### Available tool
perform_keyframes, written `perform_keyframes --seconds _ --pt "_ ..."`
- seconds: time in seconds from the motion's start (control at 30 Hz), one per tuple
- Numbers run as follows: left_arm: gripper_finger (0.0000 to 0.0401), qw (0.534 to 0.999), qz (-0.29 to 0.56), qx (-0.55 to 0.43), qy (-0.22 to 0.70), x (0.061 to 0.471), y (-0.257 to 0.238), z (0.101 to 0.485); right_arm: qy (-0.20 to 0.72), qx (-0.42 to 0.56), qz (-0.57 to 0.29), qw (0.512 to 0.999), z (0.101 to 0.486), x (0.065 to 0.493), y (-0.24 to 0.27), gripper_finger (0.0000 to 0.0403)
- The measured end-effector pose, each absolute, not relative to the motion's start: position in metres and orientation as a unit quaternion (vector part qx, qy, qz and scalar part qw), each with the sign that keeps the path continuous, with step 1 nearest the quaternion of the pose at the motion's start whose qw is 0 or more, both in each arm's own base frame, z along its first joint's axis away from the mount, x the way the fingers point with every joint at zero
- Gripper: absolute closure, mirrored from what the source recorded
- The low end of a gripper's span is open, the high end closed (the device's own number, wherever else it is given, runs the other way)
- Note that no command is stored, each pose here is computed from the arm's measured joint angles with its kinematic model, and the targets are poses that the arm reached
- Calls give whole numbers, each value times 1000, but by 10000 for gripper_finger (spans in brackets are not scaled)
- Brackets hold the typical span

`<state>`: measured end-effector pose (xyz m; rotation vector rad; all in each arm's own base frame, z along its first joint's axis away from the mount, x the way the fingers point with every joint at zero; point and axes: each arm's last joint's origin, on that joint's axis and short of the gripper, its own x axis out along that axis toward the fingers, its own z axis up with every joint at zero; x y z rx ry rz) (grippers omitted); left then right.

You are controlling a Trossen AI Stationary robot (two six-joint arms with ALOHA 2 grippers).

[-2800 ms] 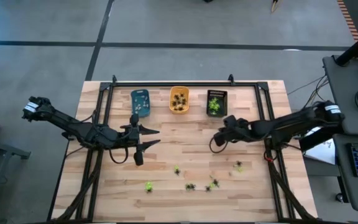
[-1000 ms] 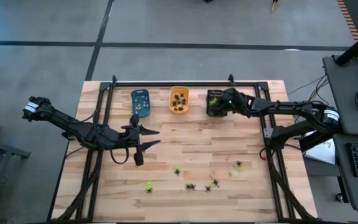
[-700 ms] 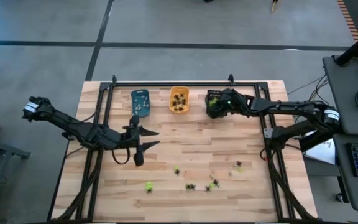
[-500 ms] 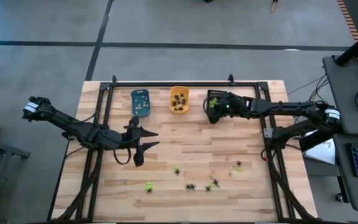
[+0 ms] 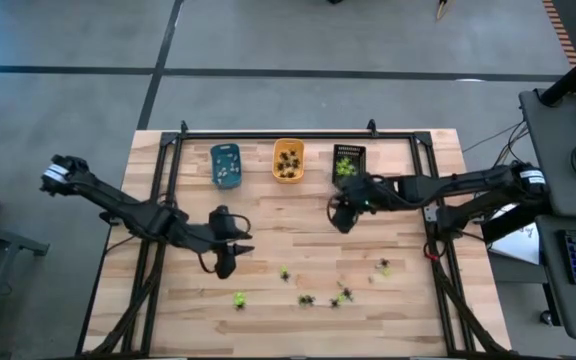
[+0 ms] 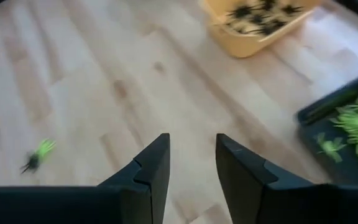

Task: Sort Halloween decoration
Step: Put the green spider toy into the black bin

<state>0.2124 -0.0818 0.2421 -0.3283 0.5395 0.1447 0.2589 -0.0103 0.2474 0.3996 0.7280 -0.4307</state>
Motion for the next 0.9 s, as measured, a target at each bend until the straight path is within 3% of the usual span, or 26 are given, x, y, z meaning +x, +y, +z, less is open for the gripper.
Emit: perform_keyframes --seconds 0.3,0.5,0.9 --pt "262 903 52 -210 371 218 -95 212 361 185 -164 899 246 258 18 300" --pt "262 831 86 -311 453 217 -105 188 362 184 -157 900 245 258 22 302" --pt "262 778 135 -354 501 219 -136 161 363 179 -156 901 245 258 22 304"
